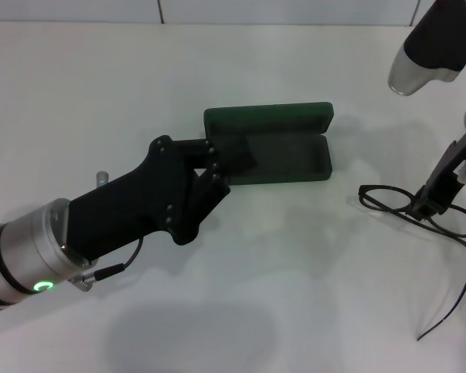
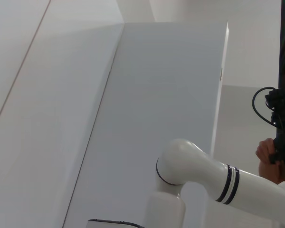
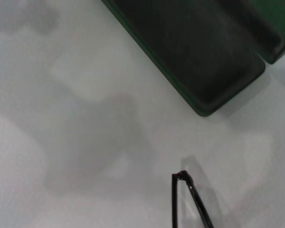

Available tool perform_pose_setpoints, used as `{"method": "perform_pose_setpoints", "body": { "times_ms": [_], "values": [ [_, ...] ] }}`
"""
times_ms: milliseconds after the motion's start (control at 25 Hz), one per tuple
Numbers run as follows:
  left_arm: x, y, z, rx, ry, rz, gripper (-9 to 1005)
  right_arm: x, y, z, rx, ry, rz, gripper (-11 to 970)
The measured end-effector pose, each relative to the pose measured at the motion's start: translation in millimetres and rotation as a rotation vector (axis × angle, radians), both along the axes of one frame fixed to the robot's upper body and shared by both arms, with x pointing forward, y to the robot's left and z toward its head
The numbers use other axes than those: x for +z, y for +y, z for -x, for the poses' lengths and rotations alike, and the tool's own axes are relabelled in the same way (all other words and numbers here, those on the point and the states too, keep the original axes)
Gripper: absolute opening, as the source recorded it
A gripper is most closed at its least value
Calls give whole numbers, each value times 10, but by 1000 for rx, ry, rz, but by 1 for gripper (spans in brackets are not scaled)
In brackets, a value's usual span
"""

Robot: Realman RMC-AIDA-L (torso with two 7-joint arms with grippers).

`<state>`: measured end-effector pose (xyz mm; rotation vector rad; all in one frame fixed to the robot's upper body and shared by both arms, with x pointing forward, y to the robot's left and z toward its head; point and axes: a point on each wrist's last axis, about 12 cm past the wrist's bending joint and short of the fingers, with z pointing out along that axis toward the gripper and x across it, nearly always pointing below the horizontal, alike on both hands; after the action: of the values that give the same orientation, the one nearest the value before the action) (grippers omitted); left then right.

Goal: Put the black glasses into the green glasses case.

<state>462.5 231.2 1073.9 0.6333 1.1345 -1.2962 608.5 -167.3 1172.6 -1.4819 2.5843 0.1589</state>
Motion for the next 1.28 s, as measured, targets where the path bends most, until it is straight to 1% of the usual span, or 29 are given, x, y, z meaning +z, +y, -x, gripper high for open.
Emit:
{"method": "perform_pose_setpoints", "body": {
  "times_ms": [160, 800, 960, 1120, 1280],
  "values": [
    [-5, 0, 2, 2, 1, -2, 39, 1, 5, -2, 0, -3, -1, 296],
    [13, 2, -49, 6, -1, -9, 39, -21, -9, -27, -5, -18, -5, 87],
    [11, 1, -51, 6, 1, -12, 39, -19, -28, -6, 2, -38, -13, 62],
    [12, 3, -48, 8, 0, -9, 39, 56, -112, 65, -1, -98, -59, 50],
    [17, 7, -38, 7, -3, -1, 40, 196, -331, 174, -1, -154, -224, 50]
  ]
}}
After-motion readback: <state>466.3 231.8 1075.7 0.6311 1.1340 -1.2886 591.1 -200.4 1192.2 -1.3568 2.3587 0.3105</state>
